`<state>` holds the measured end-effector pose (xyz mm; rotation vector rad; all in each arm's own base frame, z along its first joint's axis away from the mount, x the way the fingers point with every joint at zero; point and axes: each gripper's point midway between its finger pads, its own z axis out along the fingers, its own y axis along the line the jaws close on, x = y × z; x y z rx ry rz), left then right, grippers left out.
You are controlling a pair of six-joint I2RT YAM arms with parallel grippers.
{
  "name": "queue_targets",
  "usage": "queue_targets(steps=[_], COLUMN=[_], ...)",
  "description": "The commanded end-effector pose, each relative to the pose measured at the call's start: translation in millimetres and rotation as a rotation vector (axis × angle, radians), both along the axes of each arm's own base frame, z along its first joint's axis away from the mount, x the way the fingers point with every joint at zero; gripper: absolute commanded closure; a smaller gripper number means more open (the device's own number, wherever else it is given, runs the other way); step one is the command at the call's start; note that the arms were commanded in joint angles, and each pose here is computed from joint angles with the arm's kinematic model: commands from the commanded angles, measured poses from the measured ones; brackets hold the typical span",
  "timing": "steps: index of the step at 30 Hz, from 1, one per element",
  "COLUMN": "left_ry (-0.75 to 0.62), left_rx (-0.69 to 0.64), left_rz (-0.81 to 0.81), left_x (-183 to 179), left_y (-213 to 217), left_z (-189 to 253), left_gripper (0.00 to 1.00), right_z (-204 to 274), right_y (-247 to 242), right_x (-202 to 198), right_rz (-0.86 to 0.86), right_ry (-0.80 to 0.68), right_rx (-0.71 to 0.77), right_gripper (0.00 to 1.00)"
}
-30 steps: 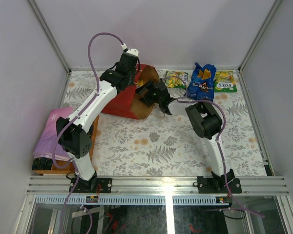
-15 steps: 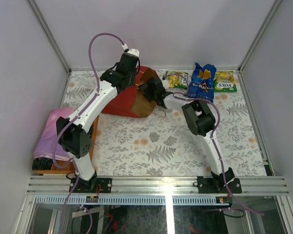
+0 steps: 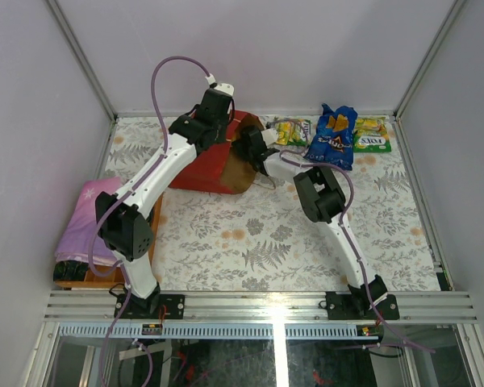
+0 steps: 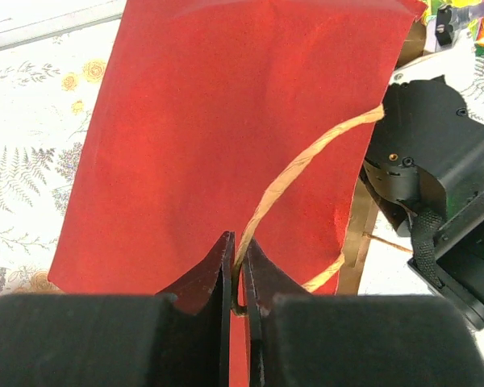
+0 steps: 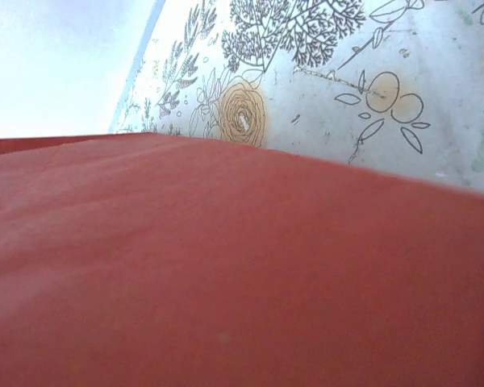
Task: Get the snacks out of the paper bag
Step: Take out the snack from the paper bag.
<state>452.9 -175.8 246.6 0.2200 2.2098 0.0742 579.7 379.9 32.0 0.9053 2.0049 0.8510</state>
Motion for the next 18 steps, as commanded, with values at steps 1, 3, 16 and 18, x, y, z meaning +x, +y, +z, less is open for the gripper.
queue_targets(steps=[1, 3, 16, 18], left_ry=[-0.010, -0.009, -0.001, 0.003], left_rx=[-0.010, -0.010, 0.018, 0.021], left_rz=[-0.016, -0.017, -0.007, -0.006], left_x=[2, 2, 3, 4], left_y=[-6, -7, -6, -6], left_z=[6, 6, -1, -4], left_gripper=[0.94, 0.94, 0.94, 0.94], right_z=[15, 25, 145, 162], right_y=[5, 9, -37, -54], right_x=[12, 13, -61, -82], right_rz=[-0.025, -0.008, 0.067, 0.076], right_ry=[-0.062, -0.090, -0.356, -0.387], right_rx=[-0.010, -0.012, -0.082, -0.108], right_gripper=[0.77, 0.88, 1.00, 1.00])
